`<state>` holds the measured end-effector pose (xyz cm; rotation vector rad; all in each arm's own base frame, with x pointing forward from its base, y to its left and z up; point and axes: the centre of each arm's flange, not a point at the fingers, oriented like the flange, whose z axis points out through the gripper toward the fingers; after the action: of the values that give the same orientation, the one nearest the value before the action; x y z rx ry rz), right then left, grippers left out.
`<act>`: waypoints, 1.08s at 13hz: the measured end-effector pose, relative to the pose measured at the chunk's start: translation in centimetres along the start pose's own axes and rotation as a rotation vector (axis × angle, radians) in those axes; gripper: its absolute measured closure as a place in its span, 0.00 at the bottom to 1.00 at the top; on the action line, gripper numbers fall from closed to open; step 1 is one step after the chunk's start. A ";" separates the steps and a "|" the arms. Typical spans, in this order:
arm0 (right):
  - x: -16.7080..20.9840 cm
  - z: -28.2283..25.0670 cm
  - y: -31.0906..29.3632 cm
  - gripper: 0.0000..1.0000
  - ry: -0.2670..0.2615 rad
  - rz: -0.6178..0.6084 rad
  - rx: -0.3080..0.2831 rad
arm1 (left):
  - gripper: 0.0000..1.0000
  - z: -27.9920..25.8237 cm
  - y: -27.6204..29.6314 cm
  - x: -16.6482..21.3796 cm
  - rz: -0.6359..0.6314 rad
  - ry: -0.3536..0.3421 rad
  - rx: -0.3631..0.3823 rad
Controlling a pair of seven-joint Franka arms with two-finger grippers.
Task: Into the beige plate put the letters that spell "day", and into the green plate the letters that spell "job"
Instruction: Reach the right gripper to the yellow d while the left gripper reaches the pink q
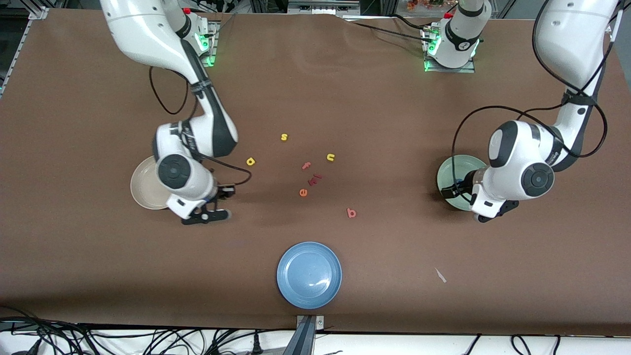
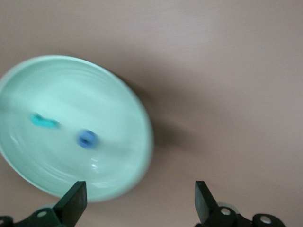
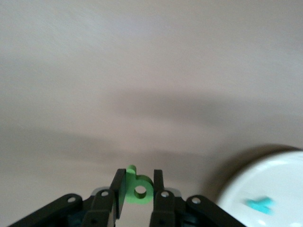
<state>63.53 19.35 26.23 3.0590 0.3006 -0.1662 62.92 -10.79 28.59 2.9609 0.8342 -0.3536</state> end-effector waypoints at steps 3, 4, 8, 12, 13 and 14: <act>-3.7 -0.5 7.2 0.73 -0.039 -0.056 -0.001 | 0.00 -1.1 8.0 -4.1 -0.182 0.026 -0.044; -4.7 -0.3 9.4 0.73 -0.050 -0.072 0.000 | 0.01 -0.4 10.7 -5.0 -0.206 0.024 -0.055; -8.1 3.0 14.2 0.73 -0.046 -0.089 -0.011 | 0.05 3.0 18.9 -7.1 -0.167 0.040 -0.144; -9.0 4.2 14.6 0.49 -0.046 -0.076 -0.013 | 0.10 7.9 22.3 -9.5 -0.034 0.114 -0.130; -8.8 4.0 14.2 0.37 -0.048 -0.055 -0.009 | 0.10 9.5 22.8 -9.9 -0.012 0.119 -0.113; -8.6 3.6 13.3 0.26 -0.057 -0.027 -0.001 | 0.10 10.7 23.1 -10.1 0.001 0.120 -0.105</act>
<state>57.41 4.40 24.31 3.0436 0.3391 -0.2544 64.35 -36.80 20.05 2.9078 0.8359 -0.1291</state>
